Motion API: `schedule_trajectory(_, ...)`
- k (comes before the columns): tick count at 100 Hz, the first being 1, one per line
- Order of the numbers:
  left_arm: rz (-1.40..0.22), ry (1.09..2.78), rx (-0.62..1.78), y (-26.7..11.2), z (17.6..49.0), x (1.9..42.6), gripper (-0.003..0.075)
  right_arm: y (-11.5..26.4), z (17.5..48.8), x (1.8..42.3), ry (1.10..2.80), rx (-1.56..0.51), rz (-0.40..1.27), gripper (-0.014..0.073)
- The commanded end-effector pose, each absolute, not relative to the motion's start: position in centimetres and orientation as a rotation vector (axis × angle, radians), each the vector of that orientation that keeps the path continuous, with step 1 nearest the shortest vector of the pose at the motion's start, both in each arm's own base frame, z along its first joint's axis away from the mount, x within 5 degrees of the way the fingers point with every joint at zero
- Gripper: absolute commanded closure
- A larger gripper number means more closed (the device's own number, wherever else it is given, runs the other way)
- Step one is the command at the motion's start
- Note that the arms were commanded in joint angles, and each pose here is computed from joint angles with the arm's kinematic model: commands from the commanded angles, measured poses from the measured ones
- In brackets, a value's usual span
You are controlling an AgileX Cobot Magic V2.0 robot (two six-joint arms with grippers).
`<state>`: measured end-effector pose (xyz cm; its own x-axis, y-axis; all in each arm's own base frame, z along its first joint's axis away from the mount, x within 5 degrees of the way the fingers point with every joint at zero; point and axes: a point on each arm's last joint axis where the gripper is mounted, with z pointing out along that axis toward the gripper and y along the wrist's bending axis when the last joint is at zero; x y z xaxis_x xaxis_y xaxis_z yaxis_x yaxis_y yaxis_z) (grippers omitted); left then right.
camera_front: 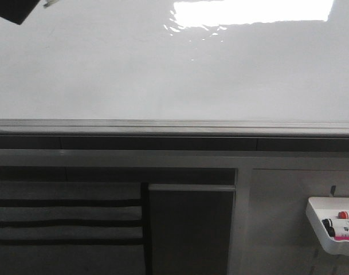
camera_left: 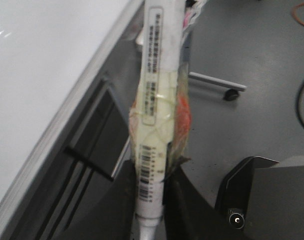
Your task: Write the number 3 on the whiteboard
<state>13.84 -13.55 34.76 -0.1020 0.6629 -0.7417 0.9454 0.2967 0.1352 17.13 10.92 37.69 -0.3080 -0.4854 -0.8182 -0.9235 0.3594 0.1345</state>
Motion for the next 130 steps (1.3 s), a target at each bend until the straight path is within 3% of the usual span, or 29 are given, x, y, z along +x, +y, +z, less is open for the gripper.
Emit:
schedule_trajectory(1, -0.562, 1.708, 1.453, -14.4, 36.6, 12.8, 0.0741, 12.7, 39.8, 16.4, 1.744, -1.341, 0.854, 0.0114)
schedule_trajectory(37, -0.595, 1.662, 1.517, -15.2, 36.6, 11.9, 0.0741, 17.2, 41.0, 16.0, 1.572, -1.542, 0.858, 0.0153)
schedule_trajectory(51, -0.596, 1.662, 1.519, -15.2, 36.6, 11.8, 0.0741, 18.3, 40.5, 16.1, 1.595, -1.602, 0.808, 0.0209)
schedule_trajectory(78, -0.596, 1.662, 1.519, -15.2, 36.6, 11.8, 0.0741, 19.5, 41.0, 16.3, 1.626, -1.587, 0.76, 0.0221)
schedule_trajectory(104, -0.596, 1.662, 1.519, -15.2, 36.6, 11.8, 0.0741, 19.6, 41.0, 16.5, 1.629, -1.572, 0.753, 0.035)
schedule_trajectory(130, -0.594, 1.662, 1.52, -15.2, 36.6, 11.9, 0.0741, 19.6, 41.0, 16.5, 1.629, -1.572, 0.753, 0.0534)
